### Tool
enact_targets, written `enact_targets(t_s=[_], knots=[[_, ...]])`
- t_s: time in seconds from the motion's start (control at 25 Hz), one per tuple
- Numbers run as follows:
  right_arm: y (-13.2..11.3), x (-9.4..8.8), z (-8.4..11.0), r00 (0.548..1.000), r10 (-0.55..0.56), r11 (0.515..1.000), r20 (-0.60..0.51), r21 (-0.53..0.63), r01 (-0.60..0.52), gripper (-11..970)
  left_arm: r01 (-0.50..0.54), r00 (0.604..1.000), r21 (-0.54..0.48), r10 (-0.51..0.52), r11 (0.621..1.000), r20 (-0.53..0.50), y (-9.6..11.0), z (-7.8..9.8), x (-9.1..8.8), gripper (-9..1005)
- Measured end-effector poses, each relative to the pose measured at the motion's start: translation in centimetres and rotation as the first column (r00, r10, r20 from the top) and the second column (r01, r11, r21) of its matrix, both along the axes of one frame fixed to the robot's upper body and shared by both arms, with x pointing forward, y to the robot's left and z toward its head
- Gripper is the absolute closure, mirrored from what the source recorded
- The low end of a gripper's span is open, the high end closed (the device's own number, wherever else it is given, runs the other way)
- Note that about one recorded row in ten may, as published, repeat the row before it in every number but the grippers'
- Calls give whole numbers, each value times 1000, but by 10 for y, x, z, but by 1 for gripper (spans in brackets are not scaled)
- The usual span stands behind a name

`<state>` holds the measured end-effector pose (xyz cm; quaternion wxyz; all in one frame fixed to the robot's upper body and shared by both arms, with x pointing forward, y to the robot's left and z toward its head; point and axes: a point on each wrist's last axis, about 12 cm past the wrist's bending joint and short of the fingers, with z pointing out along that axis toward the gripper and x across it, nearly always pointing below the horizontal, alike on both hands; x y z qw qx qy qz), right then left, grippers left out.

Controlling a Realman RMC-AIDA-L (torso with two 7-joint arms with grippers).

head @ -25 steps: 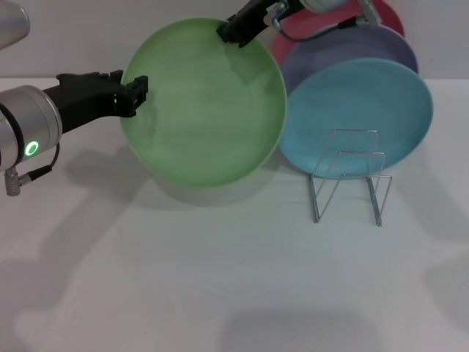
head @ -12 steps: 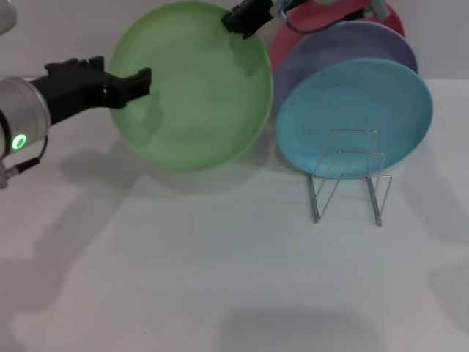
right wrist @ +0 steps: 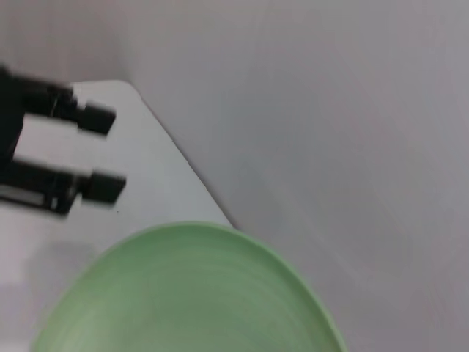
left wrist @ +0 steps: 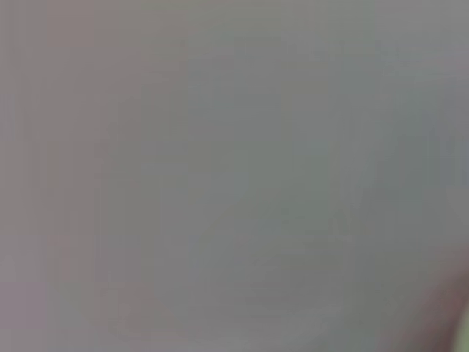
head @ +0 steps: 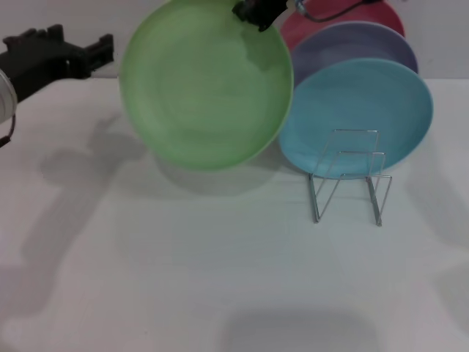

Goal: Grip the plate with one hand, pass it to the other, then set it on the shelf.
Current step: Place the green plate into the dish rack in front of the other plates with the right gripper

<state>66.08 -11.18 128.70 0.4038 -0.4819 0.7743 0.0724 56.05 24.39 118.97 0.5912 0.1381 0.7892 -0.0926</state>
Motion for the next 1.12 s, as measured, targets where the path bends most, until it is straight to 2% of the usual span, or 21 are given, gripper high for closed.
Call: enact_targets(t_s=[0.08,0.12,0.16,0.32,0.4,0.44,0.48,0.68,1.12], knots=[[-8,-6,10,995,38,997,88,-70,-32,929,-50,997,-9,51,999,62,7,-1,1,228],[-8,-6,10,995,38,997,88,-70,-32,929,-50,997,-9,51,999,62,7,-1,1,228],[-12,-13,19,986,69,993,152,-104,-54,929,-76,992,-19,77,997,99,8,-4,-1,228],[-19,-25,32,966,110,988,236,-132,-80,929,-105,981,-25,108,994,162,7,-9,-6,228],[-23,-38,40,946,153,981,286,-161,-110,929,-120,974,-27,123,992,191,6,-14,-9,228],[-23,-38,40,946,153,981,286,-161,-110,929,-120,974,-27,123,992,191,6,-14,-9,228],[-24,-48,41,930,194,972,312,-192,-138,929,-124,972,-29,128,992,199,5,-16,-10,228],[-32,-66,41,908,240,956,342,-245,-160,930,-140,960,-42,146,989,239,1,-25,-13,228],[-56,-78,36,883,278,935,377,-316,-160,930,-130,961,-42,136,991,242,-7,-32,-13,228]])
